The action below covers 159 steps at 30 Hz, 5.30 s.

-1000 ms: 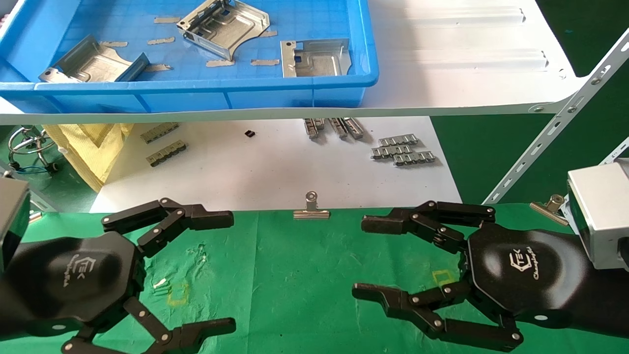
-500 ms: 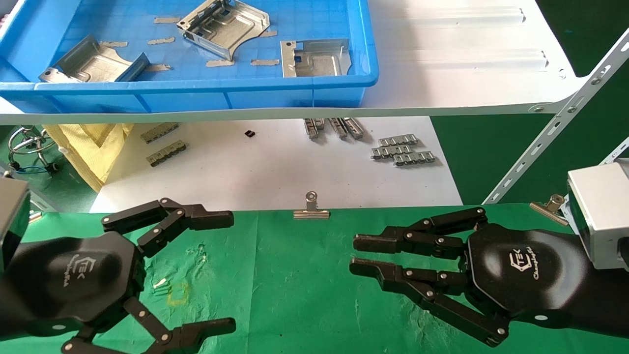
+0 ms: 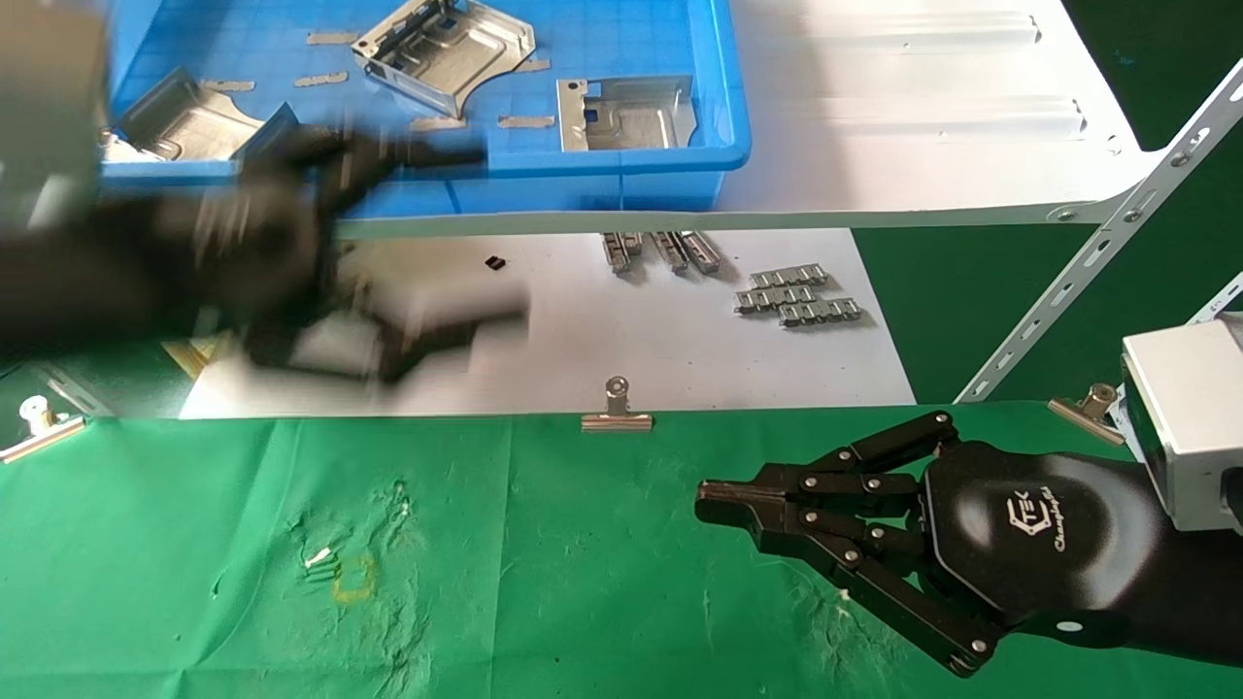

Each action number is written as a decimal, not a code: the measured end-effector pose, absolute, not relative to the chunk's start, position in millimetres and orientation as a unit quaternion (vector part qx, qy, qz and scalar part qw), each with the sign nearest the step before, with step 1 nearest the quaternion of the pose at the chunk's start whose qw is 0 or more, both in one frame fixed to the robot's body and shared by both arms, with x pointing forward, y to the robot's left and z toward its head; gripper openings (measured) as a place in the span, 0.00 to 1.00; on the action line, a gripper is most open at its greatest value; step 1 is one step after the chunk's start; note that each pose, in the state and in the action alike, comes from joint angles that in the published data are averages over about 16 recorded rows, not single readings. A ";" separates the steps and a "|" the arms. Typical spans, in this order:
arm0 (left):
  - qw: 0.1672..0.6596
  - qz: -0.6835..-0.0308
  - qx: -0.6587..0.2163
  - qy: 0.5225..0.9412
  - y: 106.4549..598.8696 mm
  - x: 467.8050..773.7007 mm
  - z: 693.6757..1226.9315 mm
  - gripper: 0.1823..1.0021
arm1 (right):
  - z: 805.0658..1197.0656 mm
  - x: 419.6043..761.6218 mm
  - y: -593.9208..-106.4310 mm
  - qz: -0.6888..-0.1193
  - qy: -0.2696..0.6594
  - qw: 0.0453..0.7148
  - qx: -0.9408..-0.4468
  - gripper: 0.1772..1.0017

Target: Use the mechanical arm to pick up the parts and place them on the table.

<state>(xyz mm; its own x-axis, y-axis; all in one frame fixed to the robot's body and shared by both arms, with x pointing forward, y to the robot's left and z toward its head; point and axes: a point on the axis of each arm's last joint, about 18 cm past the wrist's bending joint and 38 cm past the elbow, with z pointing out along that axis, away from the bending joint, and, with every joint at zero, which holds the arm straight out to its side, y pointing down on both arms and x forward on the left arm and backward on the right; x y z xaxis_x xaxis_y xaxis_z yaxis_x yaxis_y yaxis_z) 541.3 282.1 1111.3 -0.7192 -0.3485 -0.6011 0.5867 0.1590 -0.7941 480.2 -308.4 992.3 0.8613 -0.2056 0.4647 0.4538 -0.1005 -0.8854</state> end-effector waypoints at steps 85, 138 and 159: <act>0.447 -0.556 0.078 0.696 296.6 595.4 1197.9 0.11 | 992.3 480.2 -308.4 -0.248 -0.089 0.665 -0.699 0.11; 0.406 -0.357 0.146 0.828 389.2 622.0 953.9 0.20 | 992.3 480.2 -308.4 -0.248 -0.089 0.665 -0.699 1.00; 0.363 -0.528 0.073 0.764 367.0 600.2 962.9 0.67 | 992.3 480.3 -308.5 -0.248 -0.089 0.665 -0.699 1.00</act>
